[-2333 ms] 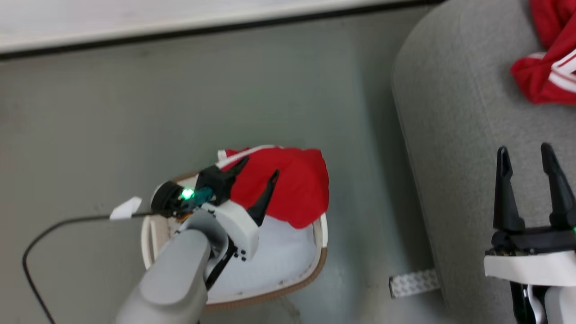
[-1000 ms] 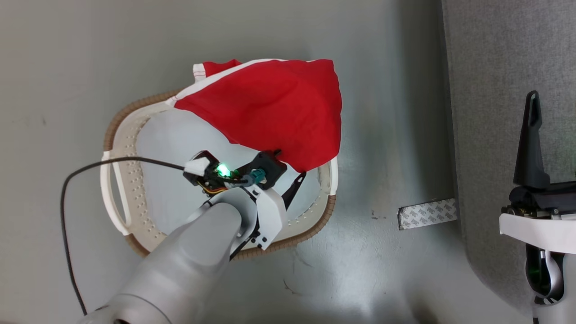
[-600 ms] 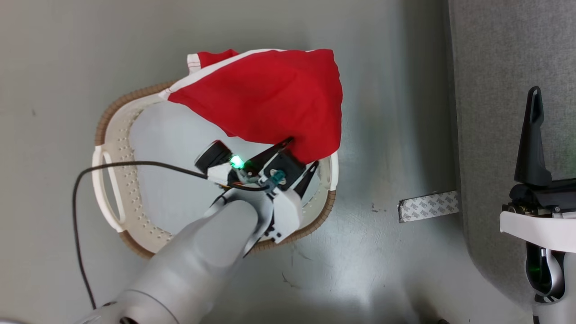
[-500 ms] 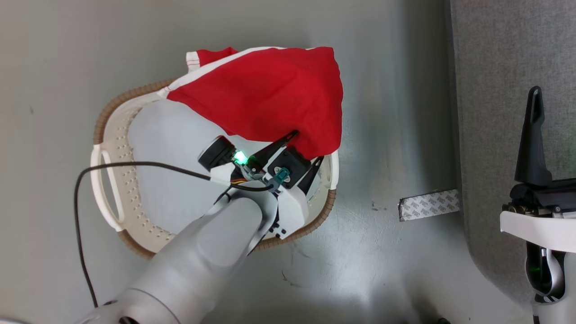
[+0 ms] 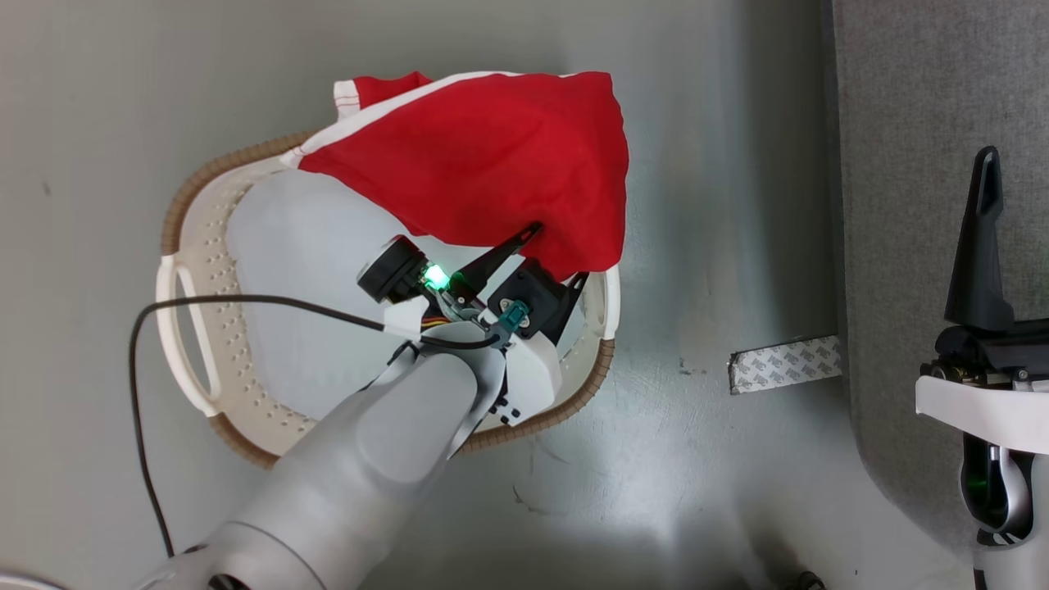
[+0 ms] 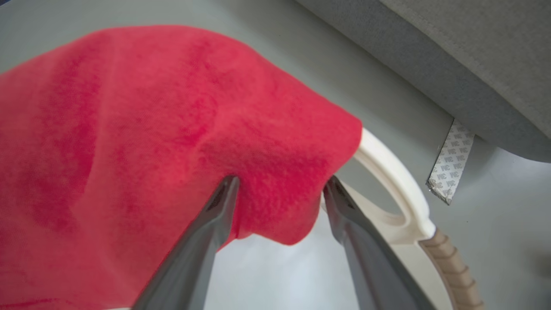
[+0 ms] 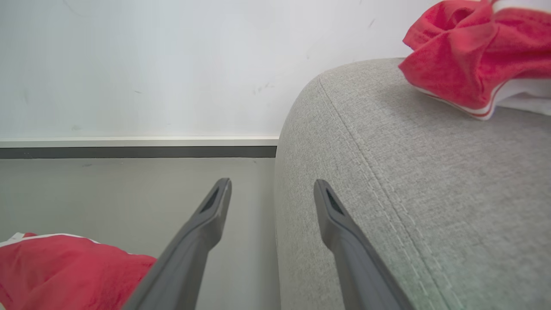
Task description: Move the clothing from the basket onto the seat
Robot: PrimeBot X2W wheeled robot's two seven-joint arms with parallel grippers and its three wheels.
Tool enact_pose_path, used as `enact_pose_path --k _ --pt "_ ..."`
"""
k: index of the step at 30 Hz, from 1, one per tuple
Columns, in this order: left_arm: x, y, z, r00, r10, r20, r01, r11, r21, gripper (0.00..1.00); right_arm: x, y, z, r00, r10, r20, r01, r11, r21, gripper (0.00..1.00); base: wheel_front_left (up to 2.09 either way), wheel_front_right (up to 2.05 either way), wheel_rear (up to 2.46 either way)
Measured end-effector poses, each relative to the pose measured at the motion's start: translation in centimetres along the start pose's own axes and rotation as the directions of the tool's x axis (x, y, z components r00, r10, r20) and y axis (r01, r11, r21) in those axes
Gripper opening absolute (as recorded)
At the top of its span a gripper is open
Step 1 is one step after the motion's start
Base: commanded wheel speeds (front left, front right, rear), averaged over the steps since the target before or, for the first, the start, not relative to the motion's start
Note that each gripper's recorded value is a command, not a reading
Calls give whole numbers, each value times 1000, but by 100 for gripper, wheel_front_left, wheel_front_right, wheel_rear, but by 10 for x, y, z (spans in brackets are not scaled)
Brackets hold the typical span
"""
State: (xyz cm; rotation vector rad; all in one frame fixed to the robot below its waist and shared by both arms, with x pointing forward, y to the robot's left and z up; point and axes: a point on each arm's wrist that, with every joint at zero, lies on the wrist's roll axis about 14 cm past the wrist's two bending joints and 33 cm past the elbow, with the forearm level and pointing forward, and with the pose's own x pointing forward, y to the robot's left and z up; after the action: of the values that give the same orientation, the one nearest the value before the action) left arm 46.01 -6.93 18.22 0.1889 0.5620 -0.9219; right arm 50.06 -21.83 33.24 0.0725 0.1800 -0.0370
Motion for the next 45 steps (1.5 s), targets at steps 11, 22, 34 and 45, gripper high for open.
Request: enact_pose_path --k 11,22,34,45 --pt "5 1 4 1000 -6 18 6 1000 0 36 0 -3 -2 1000 -6 -1 6 1000 -8 100 0 0 0" --pt "7 3 7 1000 1 30 0 1000 -4 0 0 -5 -3 1000 -13 -4 13 1000 -9 100 0 0 0" --pt "-47 29 48 981 169 91 -159 982 -104 0 -11 9 32 999 8 45 -9 1000 30 100 0 0 0" --pt "-127 41 119 917 332 220 -298 939 -174 0 -58 16 89 992 14 126 -23 997 68 100 0 0 0"
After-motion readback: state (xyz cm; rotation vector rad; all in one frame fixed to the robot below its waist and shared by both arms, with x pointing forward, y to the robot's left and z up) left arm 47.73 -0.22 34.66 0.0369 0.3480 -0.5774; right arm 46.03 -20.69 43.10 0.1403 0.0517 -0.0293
